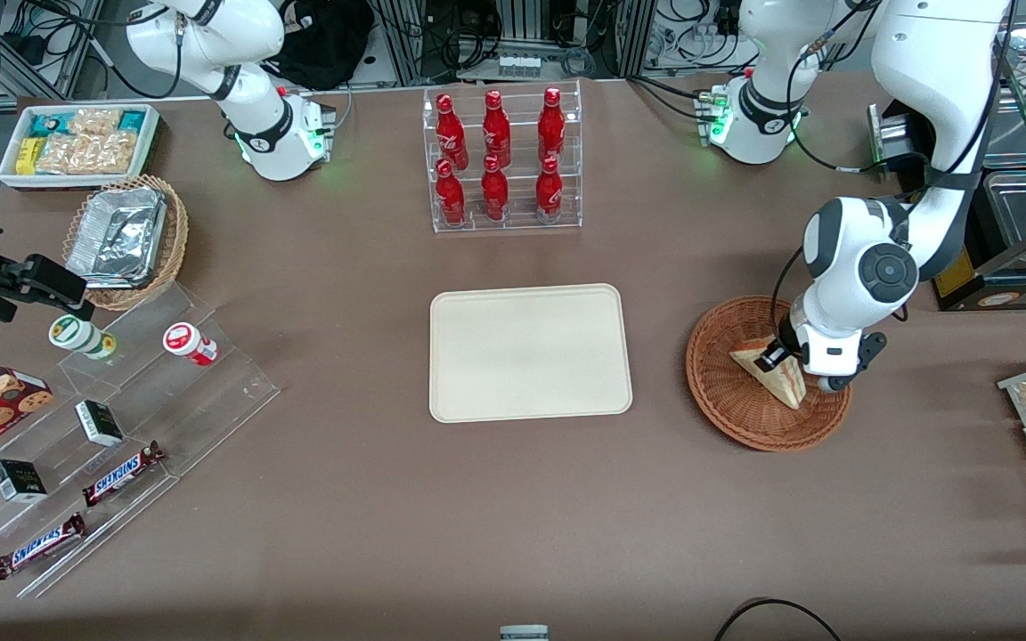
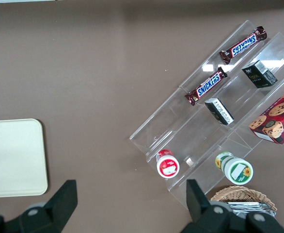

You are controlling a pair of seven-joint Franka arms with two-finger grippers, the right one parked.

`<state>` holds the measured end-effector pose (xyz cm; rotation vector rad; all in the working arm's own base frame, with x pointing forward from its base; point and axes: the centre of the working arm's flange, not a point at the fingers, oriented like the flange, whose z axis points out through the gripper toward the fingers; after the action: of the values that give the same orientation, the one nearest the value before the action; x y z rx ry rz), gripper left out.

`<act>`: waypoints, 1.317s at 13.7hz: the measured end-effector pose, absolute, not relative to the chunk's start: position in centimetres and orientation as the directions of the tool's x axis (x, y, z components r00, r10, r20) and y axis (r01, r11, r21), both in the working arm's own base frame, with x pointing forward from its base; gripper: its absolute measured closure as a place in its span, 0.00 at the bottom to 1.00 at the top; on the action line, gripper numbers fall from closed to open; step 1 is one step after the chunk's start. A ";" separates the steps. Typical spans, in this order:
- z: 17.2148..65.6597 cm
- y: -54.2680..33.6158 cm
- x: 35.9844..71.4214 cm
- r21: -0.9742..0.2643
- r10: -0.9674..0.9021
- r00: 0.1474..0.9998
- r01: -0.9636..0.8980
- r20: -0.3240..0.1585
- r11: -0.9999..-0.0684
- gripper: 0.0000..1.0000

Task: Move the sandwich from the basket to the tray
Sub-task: 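Close the left gripper on the wrapped sandwich, then lift the sandwich and carry it over the white tray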

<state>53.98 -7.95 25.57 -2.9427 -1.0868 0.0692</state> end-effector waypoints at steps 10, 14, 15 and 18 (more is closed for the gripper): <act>42.4 -20.7 53.2 -0.137 0.453 0.889 0.442 -0.067 -0.887 0.75; 40.2 -29.9 49.9 -0.128 0.302 0.951 0.291 -0.074 -0.948 0.75; 39.1 -31.9 49.3 -0.118 0.267 0.961 0.258 -0.073 -0.959 0.75; 35.4 -38.1 47.2 -0.060 0.164 0.985 0.161 -0.048 -0.985 0.83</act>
<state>47.21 -38.10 35.42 -3.0747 -0.2522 0.0807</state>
